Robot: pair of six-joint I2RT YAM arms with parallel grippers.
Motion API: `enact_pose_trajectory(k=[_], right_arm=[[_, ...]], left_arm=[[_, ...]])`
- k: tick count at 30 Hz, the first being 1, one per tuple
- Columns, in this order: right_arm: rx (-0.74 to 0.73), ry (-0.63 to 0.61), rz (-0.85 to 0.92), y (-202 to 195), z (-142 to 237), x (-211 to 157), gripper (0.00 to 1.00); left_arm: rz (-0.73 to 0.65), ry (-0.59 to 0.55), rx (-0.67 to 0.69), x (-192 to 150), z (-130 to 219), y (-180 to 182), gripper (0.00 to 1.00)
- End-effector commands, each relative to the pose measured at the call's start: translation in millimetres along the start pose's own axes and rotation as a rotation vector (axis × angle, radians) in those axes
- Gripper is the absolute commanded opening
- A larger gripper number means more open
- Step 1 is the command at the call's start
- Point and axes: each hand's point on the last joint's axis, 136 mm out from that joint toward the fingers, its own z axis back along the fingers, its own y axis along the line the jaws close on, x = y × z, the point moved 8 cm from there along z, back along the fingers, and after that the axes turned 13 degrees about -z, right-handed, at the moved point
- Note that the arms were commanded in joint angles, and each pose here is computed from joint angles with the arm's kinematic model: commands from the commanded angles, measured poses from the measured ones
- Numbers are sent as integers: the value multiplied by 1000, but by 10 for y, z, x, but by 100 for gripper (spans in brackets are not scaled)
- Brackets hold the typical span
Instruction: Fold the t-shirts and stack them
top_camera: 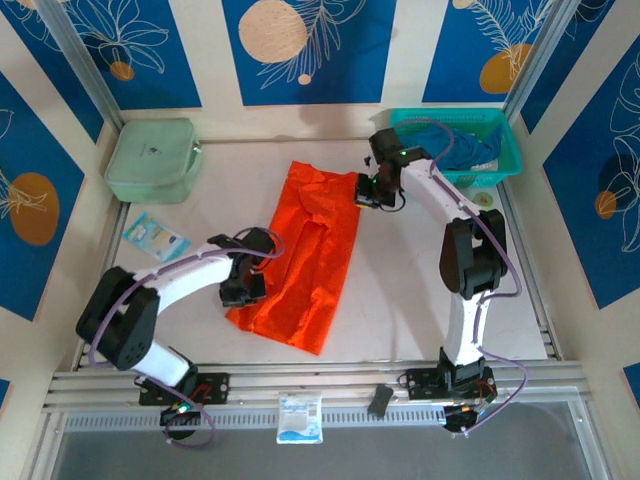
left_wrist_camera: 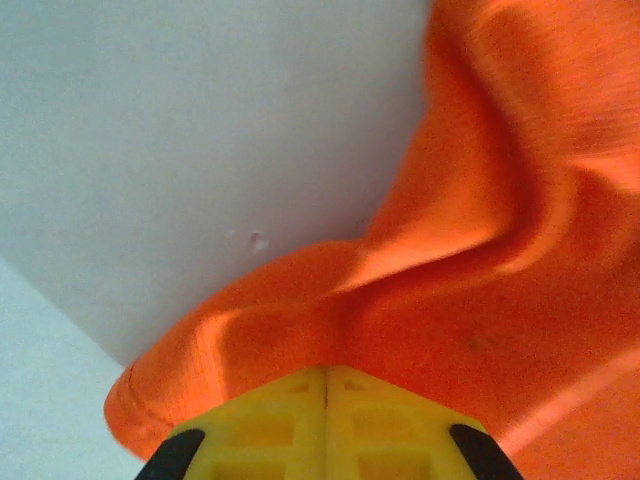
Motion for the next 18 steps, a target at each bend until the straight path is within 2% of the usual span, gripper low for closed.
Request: enact_pose_trajectory(k=[1, 6, 12, 18], right_arm=[[30, 58, -62, 40, -237, -152, 0], [-16, 95, -77, 92, -580, -158, 0], [-87, 97, -119, 13, -982, 93, 0], [-113, 117, -126, -43, -1273, 344, 0]], left_arm=[[24, -8, 34, 25, -143, 37, 0], [62, 26, 74, -102, -284, 124, 0], [192, 67, -50, -356, -467, 119, 0], [400, 92, -137, -667, -508, 189, 0]])
